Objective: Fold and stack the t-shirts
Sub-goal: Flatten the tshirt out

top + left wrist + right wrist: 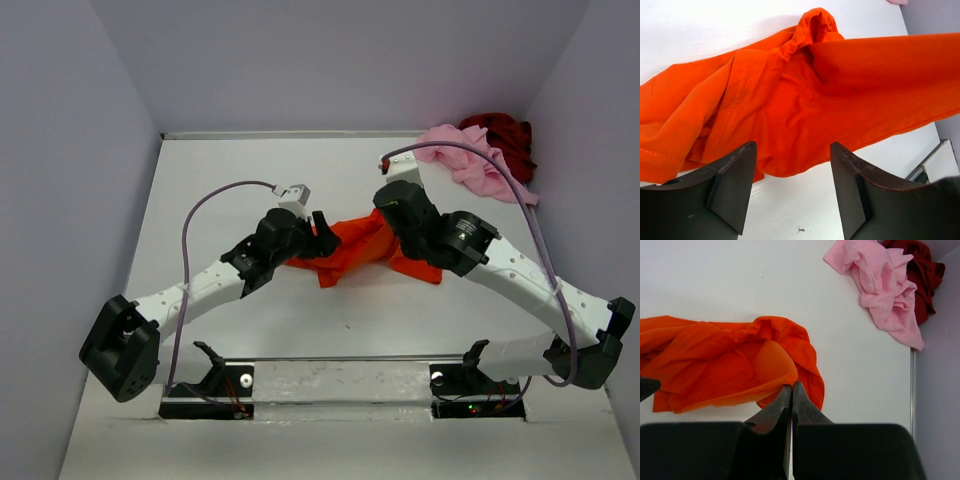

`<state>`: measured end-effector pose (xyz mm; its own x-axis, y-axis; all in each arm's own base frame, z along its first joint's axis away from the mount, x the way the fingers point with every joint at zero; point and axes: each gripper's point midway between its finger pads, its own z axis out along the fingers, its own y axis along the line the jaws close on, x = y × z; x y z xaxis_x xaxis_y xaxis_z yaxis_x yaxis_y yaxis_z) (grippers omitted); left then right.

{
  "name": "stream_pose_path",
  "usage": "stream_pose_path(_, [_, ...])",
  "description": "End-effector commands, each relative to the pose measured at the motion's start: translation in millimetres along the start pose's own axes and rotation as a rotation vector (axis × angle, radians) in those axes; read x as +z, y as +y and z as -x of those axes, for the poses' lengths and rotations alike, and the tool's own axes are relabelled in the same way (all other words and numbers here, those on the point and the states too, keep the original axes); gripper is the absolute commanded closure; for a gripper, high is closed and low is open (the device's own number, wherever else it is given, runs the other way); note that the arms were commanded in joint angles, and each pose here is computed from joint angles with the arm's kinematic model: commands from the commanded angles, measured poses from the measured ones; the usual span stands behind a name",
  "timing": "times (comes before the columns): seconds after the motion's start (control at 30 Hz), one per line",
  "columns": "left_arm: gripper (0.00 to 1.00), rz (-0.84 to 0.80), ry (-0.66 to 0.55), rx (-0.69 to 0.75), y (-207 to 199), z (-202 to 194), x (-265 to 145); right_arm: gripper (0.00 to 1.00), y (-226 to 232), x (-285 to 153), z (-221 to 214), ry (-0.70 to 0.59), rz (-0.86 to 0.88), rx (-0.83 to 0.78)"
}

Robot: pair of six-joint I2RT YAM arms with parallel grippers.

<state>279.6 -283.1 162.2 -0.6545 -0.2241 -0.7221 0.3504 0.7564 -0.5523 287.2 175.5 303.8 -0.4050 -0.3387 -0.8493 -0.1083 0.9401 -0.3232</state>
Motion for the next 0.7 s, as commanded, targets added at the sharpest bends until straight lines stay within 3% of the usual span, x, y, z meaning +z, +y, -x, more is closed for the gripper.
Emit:
stream_pose_path(0.0, [0.30,-0.001,-0.026,0.000,0,3,-5,1.00,-18,-9,4,-0.018,-0.044,0.064])
stream_pose_path(0.13, [0.30,0.060,0.015,0.020,19,-14,4,1.00,-18,-11,3,-0.018,-0.028,0.082])
stream_pose_path(0.43, [0.30,0.038,0.082,-0.101,35,-60,20,1.00,-18,-12,4,-0.020,-0.026,0.081])
stream_pose_path(0.67, [0.30,0.072,0.072,-0.092,46,-64,29,1.00,-19,-12,-3,-0.012,-0.026,0.073])
